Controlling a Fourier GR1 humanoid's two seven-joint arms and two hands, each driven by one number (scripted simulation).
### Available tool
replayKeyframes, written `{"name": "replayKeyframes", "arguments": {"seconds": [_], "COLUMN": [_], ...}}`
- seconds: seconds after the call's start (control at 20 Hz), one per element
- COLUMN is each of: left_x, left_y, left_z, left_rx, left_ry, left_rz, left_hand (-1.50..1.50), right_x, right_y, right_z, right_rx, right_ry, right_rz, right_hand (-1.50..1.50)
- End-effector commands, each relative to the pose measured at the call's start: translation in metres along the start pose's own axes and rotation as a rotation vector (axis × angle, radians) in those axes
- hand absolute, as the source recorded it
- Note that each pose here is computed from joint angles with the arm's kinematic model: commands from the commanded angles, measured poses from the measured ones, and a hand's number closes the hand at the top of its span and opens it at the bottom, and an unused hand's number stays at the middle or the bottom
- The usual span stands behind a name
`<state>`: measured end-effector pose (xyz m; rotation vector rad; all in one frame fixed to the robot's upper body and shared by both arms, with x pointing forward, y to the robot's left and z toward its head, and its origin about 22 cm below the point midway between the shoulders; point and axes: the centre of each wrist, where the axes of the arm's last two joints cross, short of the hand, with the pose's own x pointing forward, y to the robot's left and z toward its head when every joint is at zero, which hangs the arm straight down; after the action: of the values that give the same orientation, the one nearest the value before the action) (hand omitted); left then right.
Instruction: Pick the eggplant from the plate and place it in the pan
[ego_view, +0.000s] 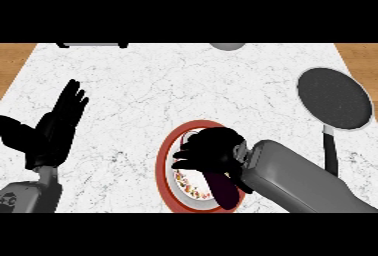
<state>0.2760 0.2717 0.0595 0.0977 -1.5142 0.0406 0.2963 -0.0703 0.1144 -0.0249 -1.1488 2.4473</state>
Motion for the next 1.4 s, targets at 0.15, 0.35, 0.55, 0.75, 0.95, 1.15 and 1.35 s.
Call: {"name": "replayKeyframes", "arguments": {"seconds": [0.15,0.35,0.55,0.75,0.95,1.15,1.35], "left_x": [-0.019,-0.002,0.002,0.011,-0.003,-0.005,-0.01], "left_y": [-0.005,0.006,-0.008,-0.019,0.004,0.003,-0.007], "left_z": [-0.007,-0.012,-0.021,0.001,0.003,0.002,0.001], "left_rx": [0.002,-0.004,-0.013,-0.006,0.012,0.011,0.004], "left_ry": [-0.001,-0.002,-0.007,-0.005,-0.018,-0.009,-0.007], "left_rz": [0.01,0.019,0.006,0.006,-0.003,0.006,0.012], "left_hand": [0.0,0.0,0.0,0.0,0.0,0.0,0.0], "right_x": [-0.002,0.004,-0.006,-0.002,-0.007,-0.015,-0.003], "right_y": [0.013,0.011,0.022,0.029,0.048,0.051,0.045], "right_z": [-0.026,-0.033,-0.043,-0.053,-0.06,-0.065,-0.087], "right_rx": [0.028,0.045,0.088,0.099,0.045,0.059,0.101], "right_ry": [0.047,0.017,0.036,0.03,0.004,0.015,0.014], "right_rz": [0.003,-0.024,0.001,0.0,-0.036,-0.057,-0.058], "right_hand": [-1.5,-1.5,-1.5,-1.5,-1.5,-1.5,-1.5]}}
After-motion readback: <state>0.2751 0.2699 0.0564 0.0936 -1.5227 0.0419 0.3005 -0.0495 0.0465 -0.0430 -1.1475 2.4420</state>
